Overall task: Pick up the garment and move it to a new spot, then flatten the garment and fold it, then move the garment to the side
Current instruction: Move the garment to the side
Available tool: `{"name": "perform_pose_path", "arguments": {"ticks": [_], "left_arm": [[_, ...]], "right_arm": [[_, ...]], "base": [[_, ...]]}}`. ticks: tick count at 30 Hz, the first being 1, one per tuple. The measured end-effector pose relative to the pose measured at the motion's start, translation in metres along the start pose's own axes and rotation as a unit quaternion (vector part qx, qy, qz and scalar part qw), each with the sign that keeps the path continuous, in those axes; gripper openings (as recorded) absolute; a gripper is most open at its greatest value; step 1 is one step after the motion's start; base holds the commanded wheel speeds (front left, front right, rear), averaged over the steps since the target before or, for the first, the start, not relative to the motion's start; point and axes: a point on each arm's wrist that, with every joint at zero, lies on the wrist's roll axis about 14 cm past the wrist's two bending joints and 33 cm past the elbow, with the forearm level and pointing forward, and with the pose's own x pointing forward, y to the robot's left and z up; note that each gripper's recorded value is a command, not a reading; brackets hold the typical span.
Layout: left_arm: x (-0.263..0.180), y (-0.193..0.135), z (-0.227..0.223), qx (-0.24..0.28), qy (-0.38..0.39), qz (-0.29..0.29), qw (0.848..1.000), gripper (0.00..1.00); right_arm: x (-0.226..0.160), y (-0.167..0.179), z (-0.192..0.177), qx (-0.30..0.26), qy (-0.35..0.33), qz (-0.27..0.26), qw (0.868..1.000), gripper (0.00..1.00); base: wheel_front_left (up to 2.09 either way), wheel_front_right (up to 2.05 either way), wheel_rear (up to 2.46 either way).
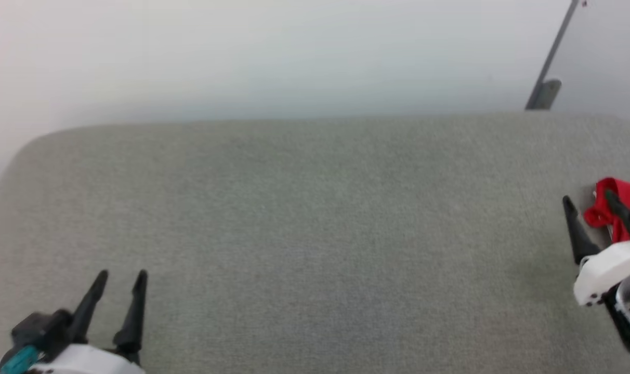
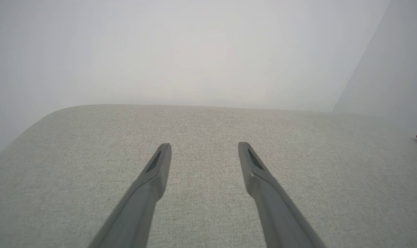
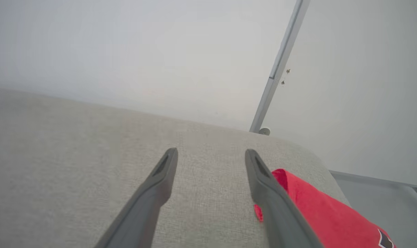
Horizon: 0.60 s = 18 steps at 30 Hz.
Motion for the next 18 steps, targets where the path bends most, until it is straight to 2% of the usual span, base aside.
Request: {"name": "perform_pose_path", "arguments": {"ticks": [9, 18], "left_arm": [[-0.041, 0.032, 0.011, 0.016, -0.017, 0.057, 0.998, 1.0], [-0.066, 0.04, 0.004, 0.011, -0.011, 0.079, 0.997, 1.0]], "right_arm": [[-0.027, 0.046, 0.017, 0.021, -0.057, 0.027, 0.998, 1.0], [-0.054, 0.067, -0.003, 0.038, -0.045, 0.03, 0.998, 1.0]], "base": [[0.0, 0.0, 0.0], [0.0, 0.0, 0.0]]}}
